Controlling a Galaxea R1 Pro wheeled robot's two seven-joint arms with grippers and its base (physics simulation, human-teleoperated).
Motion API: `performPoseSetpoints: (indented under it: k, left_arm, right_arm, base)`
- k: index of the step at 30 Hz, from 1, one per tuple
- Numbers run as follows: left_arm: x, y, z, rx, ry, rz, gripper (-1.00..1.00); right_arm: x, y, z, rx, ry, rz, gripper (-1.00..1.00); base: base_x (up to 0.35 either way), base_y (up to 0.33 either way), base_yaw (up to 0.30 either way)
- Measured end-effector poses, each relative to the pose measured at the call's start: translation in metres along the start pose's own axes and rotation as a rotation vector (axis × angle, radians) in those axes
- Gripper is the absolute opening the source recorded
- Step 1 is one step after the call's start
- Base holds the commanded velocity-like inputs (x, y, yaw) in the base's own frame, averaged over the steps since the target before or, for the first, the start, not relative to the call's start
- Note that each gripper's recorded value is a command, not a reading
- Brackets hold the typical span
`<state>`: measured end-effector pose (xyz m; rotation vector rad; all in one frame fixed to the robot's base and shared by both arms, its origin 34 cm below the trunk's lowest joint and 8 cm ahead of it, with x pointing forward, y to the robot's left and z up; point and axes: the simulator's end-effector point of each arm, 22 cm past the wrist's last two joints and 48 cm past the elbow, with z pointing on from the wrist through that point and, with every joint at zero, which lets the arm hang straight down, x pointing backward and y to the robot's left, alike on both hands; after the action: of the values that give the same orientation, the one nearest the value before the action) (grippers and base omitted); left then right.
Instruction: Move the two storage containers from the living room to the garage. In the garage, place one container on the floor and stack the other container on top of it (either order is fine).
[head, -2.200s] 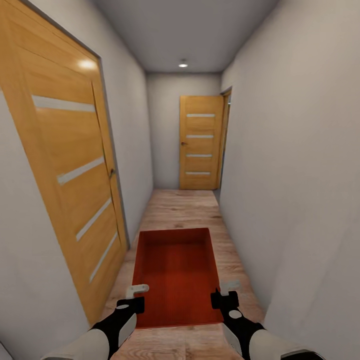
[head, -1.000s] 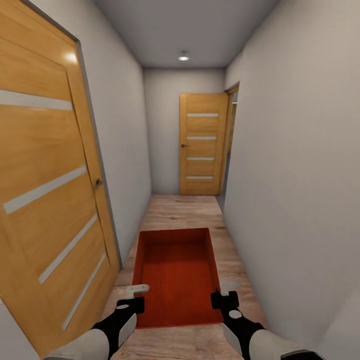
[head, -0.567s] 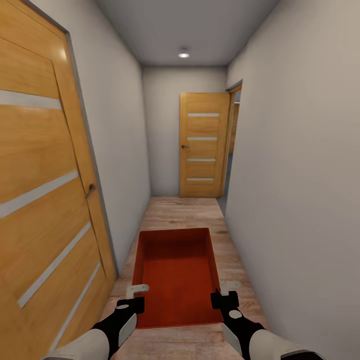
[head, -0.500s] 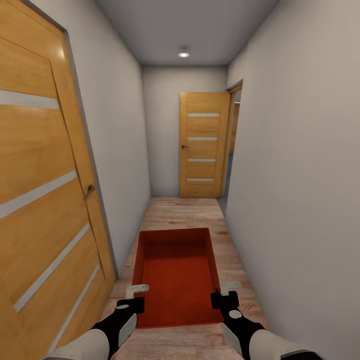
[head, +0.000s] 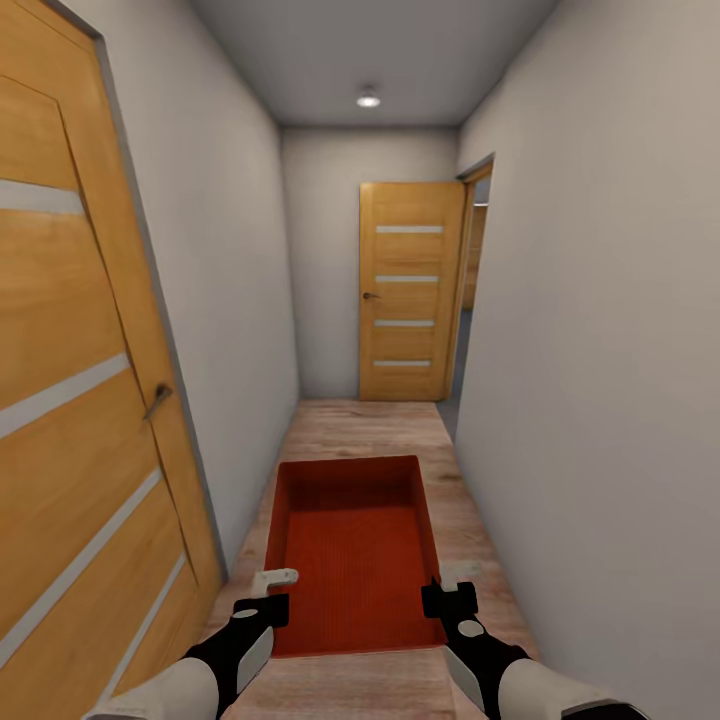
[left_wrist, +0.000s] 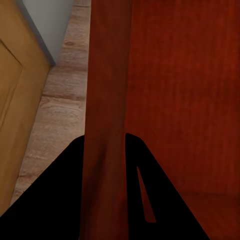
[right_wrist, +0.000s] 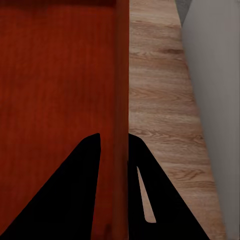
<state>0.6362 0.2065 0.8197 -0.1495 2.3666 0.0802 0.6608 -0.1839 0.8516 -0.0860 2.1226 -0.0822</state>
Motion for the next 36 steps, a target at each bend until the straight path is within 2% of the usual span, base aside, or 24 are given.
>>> performPoseSetpoints:
  k: [36]
  left_arm:
    - [-0.0007, 0.0, 0.0, 0.0, -0.002, 0.0, -1.0]
  right_arm:
    - [-0.0005, 0.0, 0.0001, 0.0, -0.001, 0.0, -1.0]
  base:
    - [0.322, 0.0, 0.0]
